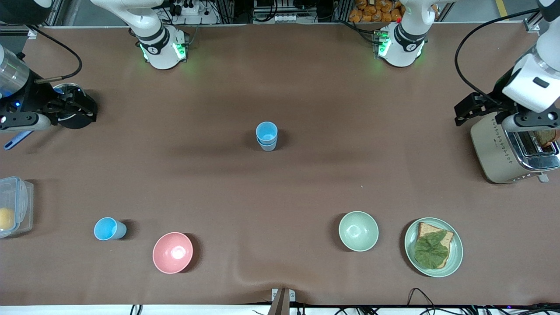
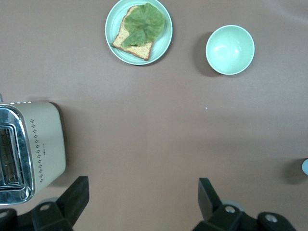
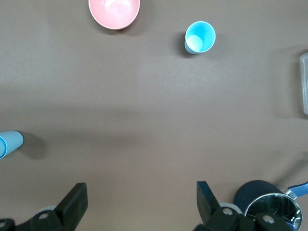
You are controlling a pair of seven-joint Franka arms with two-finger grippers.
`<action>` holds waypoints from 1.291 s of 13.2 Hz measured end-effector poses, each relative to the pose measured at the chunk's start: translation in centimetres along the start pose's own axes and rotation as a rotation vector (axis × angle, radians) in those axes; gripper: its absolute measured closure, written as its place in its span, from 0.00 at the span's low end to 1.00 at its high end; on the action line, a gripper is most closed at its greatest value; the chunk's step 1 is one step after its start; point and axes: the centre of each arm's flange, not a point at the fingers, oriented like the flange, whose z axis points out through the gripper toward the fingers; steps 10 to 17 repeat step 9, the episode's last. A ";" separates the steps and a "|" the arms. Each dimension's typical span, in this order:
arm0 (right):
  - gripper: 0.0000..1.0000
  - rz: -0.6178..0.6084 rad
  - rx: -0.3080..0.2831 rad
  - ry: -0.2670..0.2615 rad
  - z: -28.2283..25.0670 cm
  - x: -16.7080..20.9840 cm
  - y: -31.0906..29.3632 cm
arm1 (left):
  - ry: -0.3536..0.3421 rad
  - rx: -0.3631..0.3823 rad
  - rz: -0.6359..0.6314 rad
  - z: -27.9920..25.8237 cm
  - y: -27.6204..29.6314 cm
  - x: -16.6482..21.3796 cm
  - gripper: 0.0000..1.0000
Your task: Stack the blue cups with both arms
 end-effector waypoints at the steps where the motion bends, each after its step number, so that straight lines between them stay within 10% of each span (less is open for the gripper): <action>1: 0.00 0.001 0.000 0.000 0.0 0.0 0.1 | -0.002 0.002 0.016 -0.1 -0.6 0.0 0.00; 17: 0.00 -0.034 0.001 -0.004 0.0 -0.1 0.6 | -0.039 0.009 0.021 -2.8 -2.4 -1.0 0.00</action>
